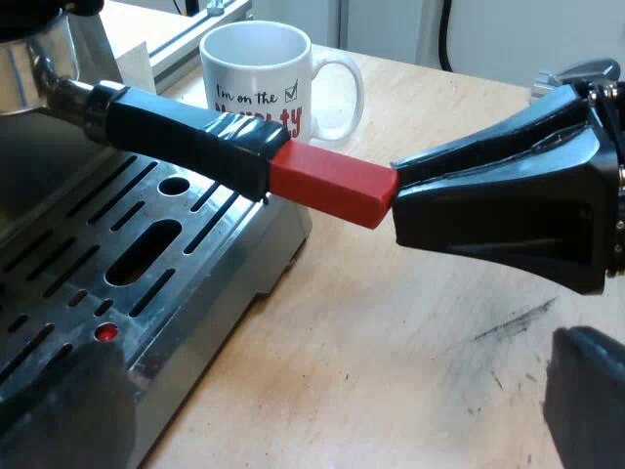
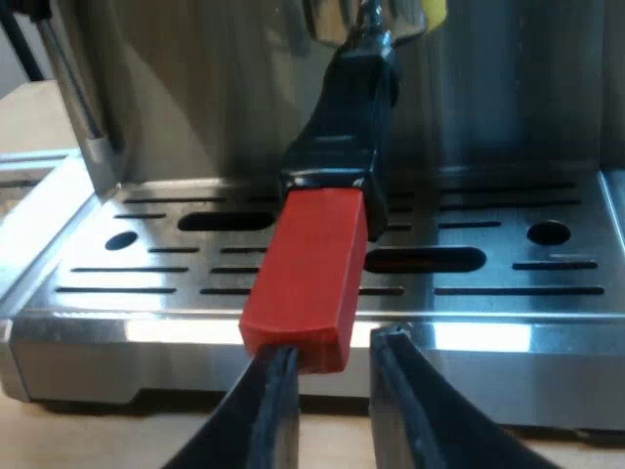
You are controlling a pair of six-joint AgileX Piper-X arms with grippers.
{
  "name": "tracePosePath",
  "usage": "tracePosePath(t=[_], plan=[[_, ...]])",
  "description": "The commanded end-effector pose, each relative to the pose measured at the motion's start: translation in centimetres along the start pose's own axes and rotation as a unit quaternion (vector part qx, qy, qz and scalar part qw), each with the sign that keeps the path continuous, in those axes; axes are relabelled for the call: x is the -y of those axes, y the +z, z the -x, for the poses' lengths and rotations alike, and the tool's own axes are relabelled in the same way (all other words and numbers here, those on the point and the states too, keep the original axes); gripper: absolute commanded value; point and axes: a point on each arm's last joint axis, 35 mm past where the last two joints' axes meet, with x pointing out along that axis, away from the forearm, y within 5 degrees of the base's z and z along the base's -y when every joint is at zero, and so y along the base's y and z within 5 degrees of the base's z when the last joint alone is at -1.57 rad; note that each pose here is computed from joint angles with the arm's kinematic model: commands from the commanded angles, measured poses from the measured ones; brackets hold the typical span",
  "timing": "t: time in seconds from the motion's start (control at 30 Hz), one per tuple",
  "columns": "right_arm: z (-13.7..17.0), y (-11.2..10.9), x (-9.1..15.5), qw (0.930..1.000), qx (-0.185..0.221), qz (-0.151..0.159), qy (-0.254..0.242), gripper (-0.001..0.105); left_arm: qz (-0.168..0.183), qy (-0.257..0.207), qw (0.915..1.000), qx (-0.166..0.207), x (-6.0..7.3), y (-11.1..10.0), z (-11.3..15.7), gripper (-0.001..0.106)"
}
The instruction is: Grind coffee beans and then tamp
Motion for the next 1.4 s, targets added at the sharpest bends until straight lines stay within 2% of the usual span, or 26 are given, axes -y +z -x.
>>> tracePosePath(t=[0.03,0.17,0.23,0.5,1.0,1.17,1.4], plan=[[-0.6,0.6,0.4,0.9996,0.011,-0.011,-0.024,0.021,-0.007,-0.011,0.9999,0.007,0.2,0.2,0.0,0.086],[-0.6,1.1,0.4,0.9991,0.022,0.026,-0.025,0.021,-0.007,-0.011,0.9999,0.007,0.2,0.2,0.0,0.086],[-0.6,1.2,0.4,0.9989,0.026,0.029,-0.026,0.021,-0.007,-0.011,0.9999,0.007,0.2,0.2,0.0,0.086],[-0.6,1.4,0.6,0.9977,0.030,0.023,-0.057,0.021,-0.007,-0.011,0.9999,0.007,0.2,0.2,0.0,0.086],[0.0,1.2,0.2,0.9986,0.031,0.027,-0.034,0.021,-0.007,-0.011,0.9999,0.007,0.2,0.2,0.0,0.086],[0.7,0.6,-0.3,0.9981,0.021,0.056,-0.018,0.021,-0.007,-0.011,0.9999,0.007,0.2,0.2,0.0,0.086],[1.1,0.5,-0.5,0.9979,0.022,0.060,-0.013,0.021,-0.007,-0.011,0.9999,0.007,0.2,0.2,0.0,0.086]])
